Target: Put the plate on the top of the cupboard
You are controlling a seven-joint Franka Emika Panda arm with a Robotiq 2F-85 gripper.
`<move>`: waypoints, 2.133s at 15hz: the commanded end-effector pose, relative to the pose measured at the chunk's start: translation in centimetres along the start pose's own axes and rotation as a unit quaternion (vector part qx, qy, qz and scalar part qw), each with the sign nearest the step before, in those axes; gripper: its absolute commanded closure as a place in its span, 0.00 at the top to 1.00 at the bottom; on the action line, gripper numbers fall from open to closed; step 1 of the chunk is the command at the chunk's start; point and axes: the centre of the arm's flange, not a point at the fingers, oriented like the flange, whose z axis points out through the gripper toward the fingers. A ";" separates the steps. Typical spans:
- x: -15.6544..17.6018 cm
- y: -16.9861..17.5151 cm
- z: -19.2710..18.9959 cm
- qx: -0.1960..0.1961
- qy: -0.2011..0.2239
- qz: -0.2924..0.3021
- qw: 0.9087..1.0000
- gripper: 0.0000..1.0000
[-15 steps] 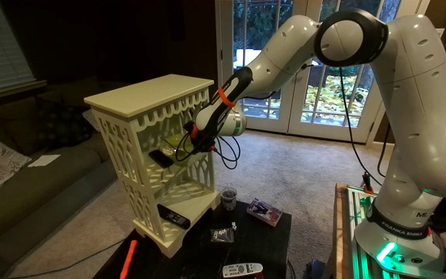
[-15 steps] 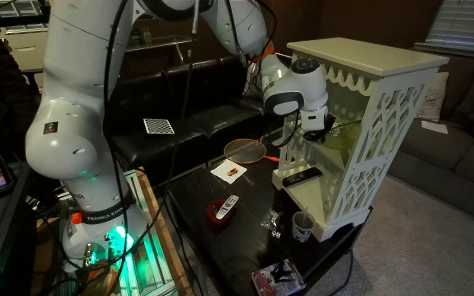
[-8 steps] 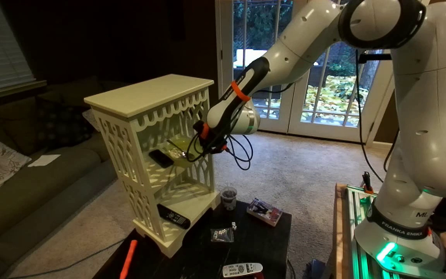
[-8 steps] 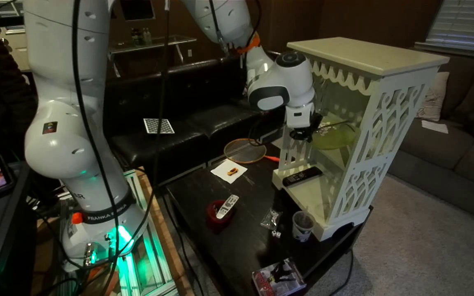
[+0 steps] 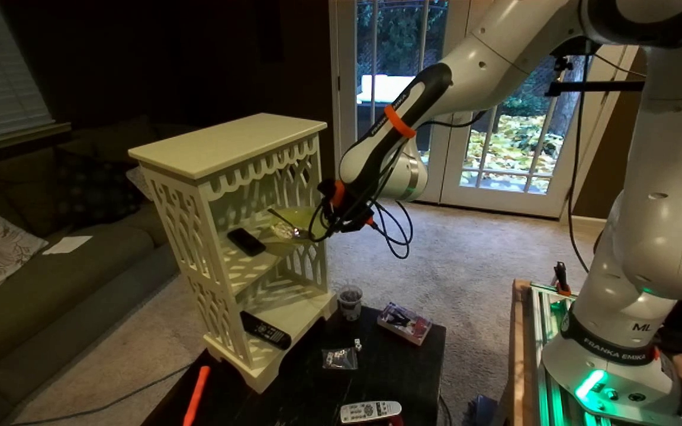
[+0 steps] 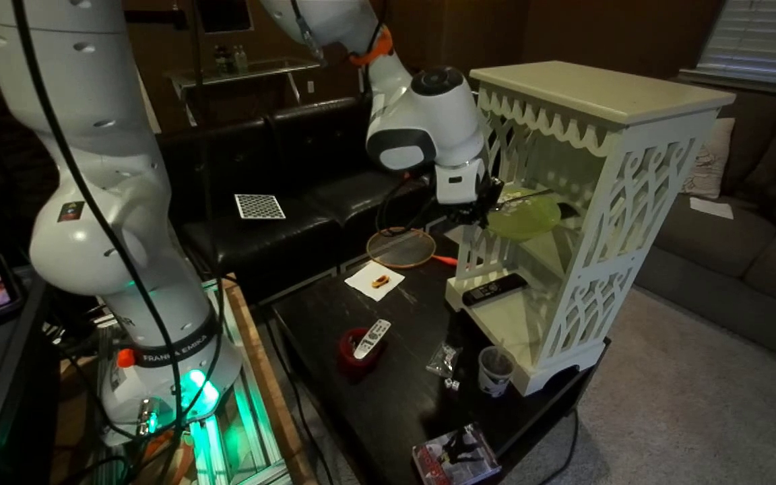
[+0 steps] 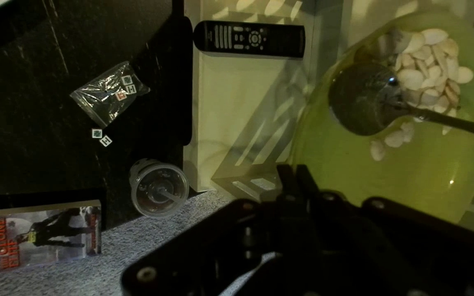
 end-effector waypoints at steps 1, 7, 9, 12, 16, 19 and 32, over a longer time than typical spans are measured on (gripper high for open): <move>0.5 2.0 -3.3 0.016 -0.006 -0.004 1.000 0.01; 0.0 0.9 -2.2 0.009 0.002 -0.005 1.000 0.03; -0.1 1.0 -1.9 0.008 -0.002 -0.009 1.000 0.01; -1.3 2.3 -2.4 0.009 -0.014 -0.030 0.999 0.01; -2.2 4.3 -3.6 0.005 -0.020 -0.057 0.998 0.01; -1.5 6.6 -4.8 -0.003 -0.021 -0.067 0.998 0.01; 4.0 10.8 -11.1 -0.007 -0.026 0.000 1.000 0.01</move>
